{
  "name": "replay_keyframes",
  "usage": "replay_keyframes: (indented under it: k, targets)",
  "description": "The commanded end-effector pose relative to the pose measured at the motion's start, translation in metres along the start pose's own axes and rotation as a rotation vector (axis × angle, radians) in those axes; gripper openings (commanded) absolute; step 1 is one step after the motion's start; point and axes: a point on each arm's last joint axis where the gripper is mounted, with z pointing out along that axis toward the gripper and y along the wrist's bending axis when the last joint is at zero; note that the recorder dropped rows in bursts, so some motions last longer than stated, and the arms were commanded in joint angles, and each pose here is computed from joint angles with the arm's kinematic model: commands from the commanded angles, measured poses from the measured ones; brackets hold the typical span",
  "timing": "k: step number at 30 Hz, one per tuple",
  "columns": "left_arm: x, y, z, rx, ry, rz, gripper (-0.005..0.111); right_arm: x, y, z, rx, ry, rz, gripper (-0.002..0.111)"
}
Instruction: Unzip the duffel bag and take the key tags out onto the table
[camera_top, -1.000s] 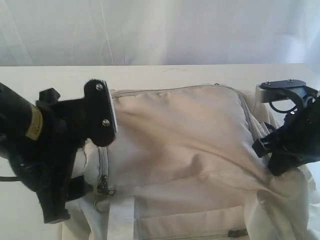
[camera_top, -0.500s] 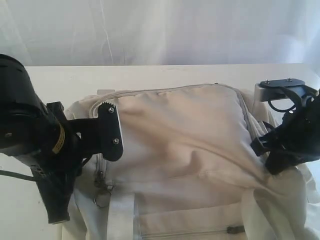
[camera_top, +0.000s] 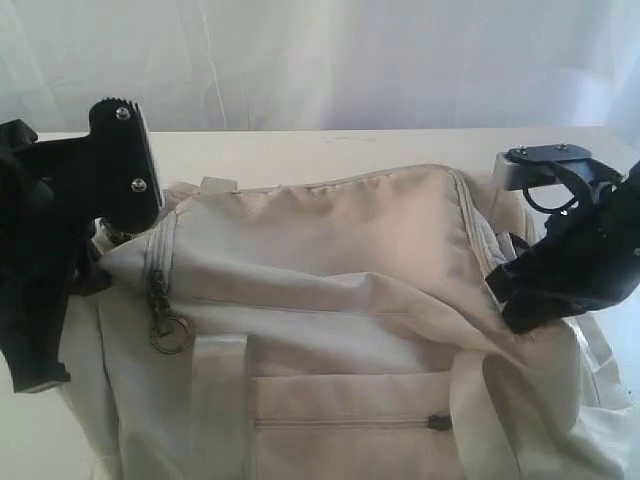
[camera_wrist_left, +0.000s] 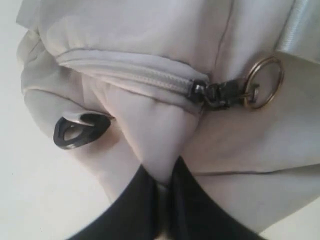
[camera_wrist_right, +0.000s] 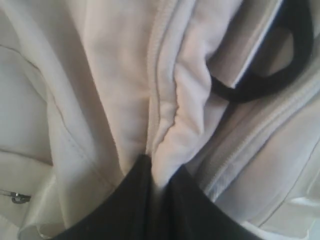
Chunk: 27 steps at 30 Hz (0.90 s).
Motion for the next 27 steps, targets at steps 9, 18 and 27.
replay_keyframes:
  k: [9,18,27]
  targets:
    - [0.011,-0.001,-0.002,0.018,-0.040,-0.003,0.000,-0.030,0.018,-0.064,0.034,-0.265,-0.236,0.051]
    - [0.010,-0.004,-0.012,0.036,-0.118,-0.049,0.000,-0.020,0.062,-0.118,-0.177,-0.434,-0.309,0.049]
    - [0.010,-0.006,-0.012,0.060,-0.125,-0.073,0.000,-0.001,0.129,-0.076,-0.524,-0.367,-0.710,0.042]
